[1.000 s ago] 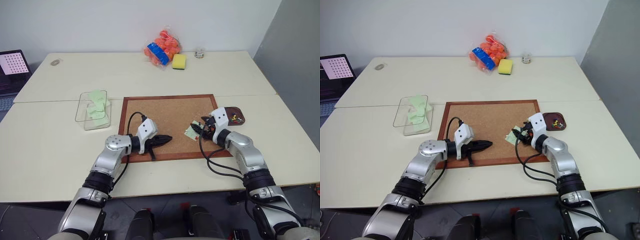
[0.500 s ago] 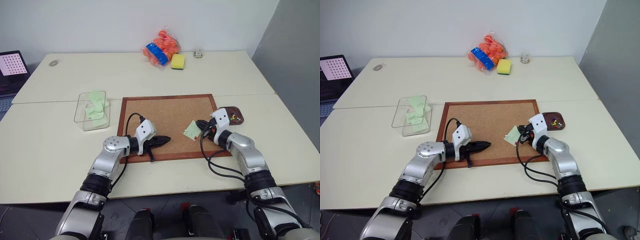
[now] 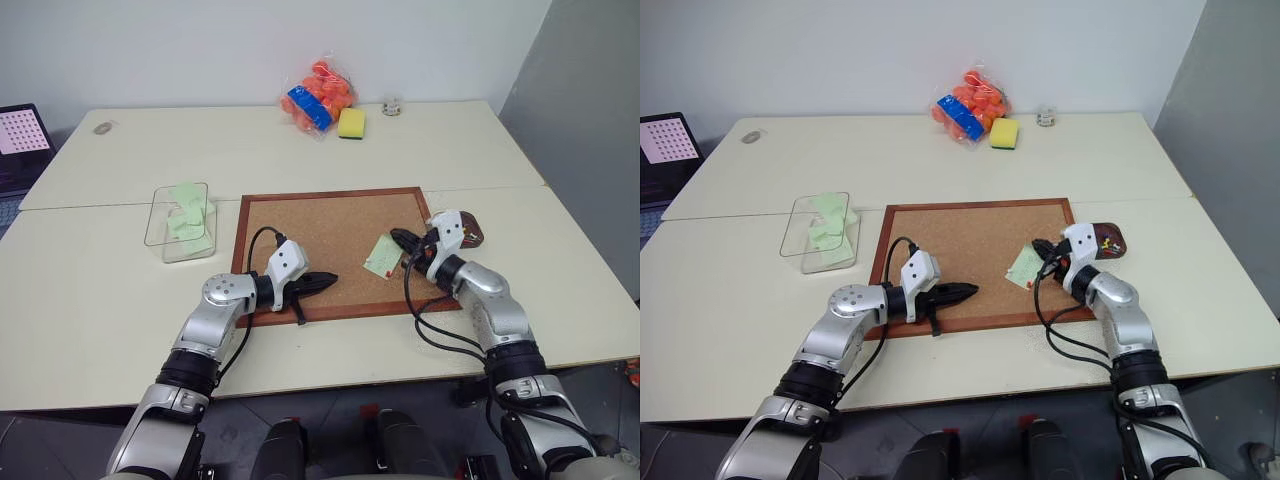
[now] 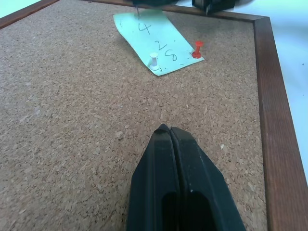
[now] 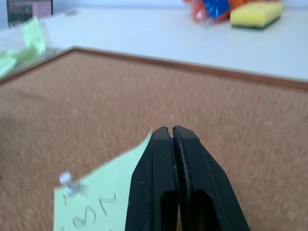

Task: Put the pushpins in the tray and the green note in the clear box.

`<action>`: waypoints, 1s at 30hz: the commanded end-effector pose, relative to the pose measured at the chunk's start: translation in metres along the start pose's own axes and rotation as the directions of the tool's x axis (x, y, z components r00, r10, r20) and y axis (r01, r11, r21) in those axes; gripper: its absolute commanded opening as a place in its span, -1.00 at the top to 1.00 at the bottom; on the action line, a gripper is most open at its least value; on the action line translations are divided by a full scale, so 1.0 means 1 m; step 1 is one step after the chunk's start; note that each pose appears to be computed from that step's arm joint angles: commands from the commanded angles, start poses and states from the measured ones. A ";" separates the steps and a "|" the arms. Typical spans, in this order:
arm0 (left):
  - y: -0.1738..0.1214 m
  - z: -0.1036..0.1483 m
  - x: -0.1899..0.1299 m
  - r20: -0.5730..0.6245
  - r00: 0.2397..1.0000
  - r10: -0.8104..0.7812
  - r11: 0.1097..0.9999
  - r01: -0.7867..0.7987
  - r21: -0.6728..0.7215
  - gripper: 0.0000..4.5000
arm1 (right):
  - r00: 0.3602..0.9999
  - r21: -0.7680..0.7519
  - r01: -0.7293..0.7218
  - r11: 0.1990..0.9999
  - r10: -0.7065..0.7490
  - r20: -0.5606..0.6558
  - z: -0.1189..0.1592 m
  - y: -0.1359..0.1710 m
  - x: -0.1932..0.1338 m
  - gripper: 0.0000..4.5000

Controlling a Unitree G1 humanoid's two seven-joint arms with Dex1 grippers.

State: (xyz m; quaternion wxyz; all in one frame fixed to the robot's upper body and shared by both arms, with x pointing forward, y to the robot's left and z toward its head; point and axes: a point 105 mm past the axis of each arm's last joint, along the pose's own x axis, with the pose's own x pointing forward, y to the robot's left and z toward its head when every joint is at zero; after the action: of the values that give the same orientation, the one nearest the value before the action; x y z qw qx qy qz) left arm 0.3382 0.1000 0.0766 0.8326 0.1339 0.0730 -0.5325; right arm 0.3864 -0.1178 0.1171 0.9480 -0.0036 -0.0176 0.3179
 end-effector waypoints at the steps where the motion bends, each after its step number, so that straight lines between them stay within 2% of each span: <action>1: 0.002 -0.010 -0.006 -0.032 0.999 0.015 1.000 -0.015 -0.017 1.00 | 0.995 -0.026 0.016 1.000 -0.014 0.102 0.030 -0.003 -0.006 0.99; 7: 0.005 -0.007 -0.002 -0.024 1.000 0.013 1.000 -0.013 -0.010 1.00 | 0.979 -0.006 0.183 0.983 -0.182 0.095 0.033 -0.032 -0.014 0.99; 11: 0.004 -0.007 0.000 -0.019 1.000 0.011 1.000 -0.011 -0.009 1.00 | 0.893 -0.004 0.447 0.894 -0.446 0.053 0.028 -0.083 -0.034 0.99; 15: 0.003 -0.007 0.000 -0.018 1.000 0.008 1.000 -0.008 -0.010 1.00 | 0.858 0.007 0.513 0.858 -0.513 0.021 0.024 -0.101 -0.041 0.99; 19: 0.004 -0.008 0.000 -0.019 1.000 0.010 1.000 -0.010 -0.005 1.00 | 0.856 0.037 0.517 0.855 -0.516 -0.032 0.015 -0.107 -0.042 0.99; 30: 0.004 -0.008 -0.003 -0.018 1.000 0.021 1.000 -0.021 -0.005 1.00 | 0.850 0.047 0.527 0.848 -0.526 -0.031 0.017 -0.115 -0.041 -0.03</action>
State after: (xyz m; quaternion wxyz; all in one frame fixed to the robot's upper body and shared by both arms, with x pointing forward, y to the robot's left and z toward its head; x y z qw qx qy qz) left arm 0.3411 0.0995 0.0764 0.8316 0.1340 0.0680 -0.5347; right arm 0.4205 -0.2253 0.1162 0.9978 0.0204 0.0299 0.0553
